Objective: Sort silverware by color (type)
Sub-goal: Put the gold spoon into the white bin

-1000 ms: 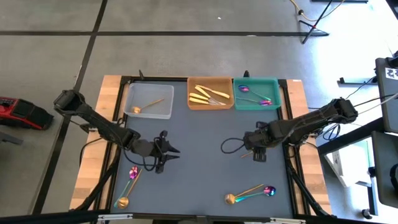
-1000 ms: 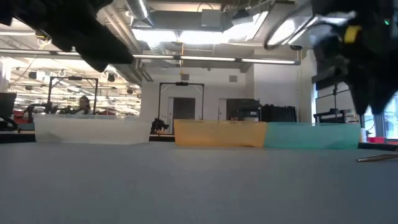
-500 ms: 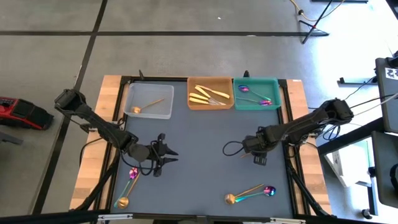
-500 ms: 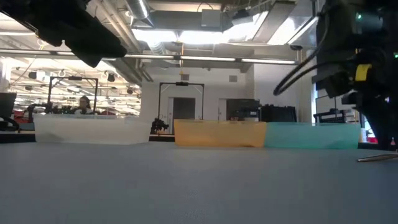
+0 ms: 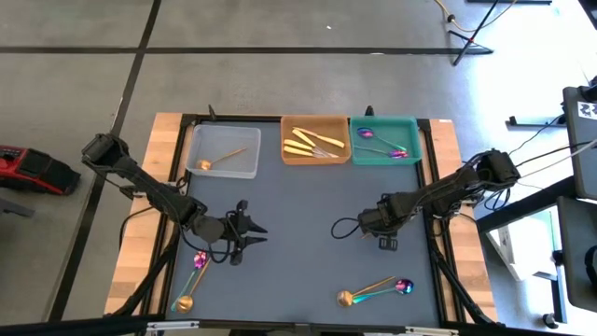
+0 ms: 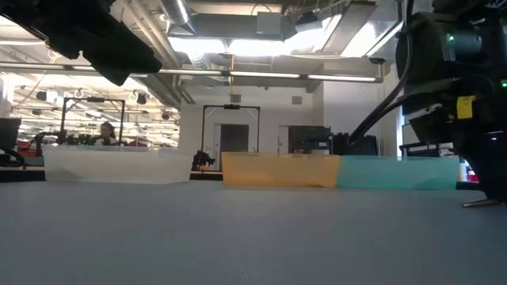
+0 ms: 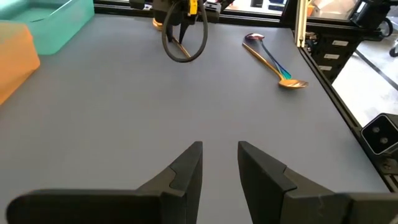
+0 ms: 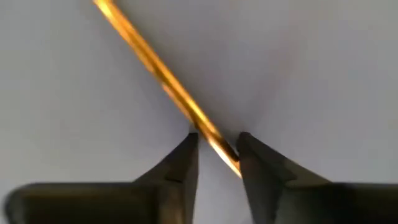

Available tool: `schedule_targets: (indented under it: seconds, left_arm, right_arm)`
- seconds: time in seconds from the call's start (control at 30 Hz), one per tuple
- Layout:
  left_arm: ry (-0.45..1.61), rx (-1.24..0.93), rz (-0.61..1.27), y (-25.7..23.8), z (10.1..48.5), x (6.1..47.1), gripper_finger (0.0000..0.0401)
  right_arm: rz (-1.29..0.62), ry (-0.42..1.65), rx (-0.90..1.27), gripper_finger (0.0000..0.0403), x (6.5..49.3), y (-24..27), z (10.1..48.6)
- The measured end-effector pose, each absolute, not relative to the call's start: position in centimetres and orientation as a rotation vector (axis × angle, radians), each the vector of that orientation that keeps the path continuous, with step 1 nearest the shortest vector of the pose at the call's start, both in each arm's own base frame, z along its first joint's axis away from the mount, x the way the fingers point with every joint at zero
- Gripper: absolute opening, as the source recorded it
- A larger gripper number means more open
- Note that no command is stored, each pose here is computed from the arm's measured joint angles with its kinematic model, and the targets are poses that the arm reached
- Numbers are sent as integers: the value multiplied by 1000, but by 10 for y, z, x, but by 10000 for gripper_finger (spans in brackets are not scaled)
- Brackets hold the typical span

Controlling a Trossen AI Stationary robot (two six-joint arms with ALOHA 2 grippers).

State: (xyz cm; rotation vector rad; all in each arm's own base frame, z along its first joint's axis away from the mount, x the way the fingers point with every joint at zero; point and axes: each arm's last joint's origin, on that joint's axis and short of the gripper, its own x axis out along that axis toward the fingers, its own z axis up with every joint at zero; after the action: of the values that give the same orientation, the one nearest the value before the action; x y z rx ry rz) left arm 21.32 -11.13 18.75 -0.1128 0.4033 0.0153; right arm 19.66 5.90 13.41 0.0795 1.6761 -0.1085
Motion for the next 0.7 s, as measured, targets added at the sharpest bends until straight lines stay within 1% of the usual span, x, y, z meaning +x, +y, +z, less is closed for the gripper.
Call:
schedule_targets:
  seconds: [0.17, 0.27, 0.7]
  left_arm:
    - [404, -128, 19, -111, 188, 213, 96]
    - [404, -129, 19, -111, 188, 213, 96]
    - [396, -123, 43, -111, 188, 213, 96]
  right_arm:
    - [-92, 1665, 54, 29, 197, 59, 134]
    - [-74, 1663, 42, 7, 198, 59, 134]
    - [-66, 1638, 46, 5, 200, 60, 139]
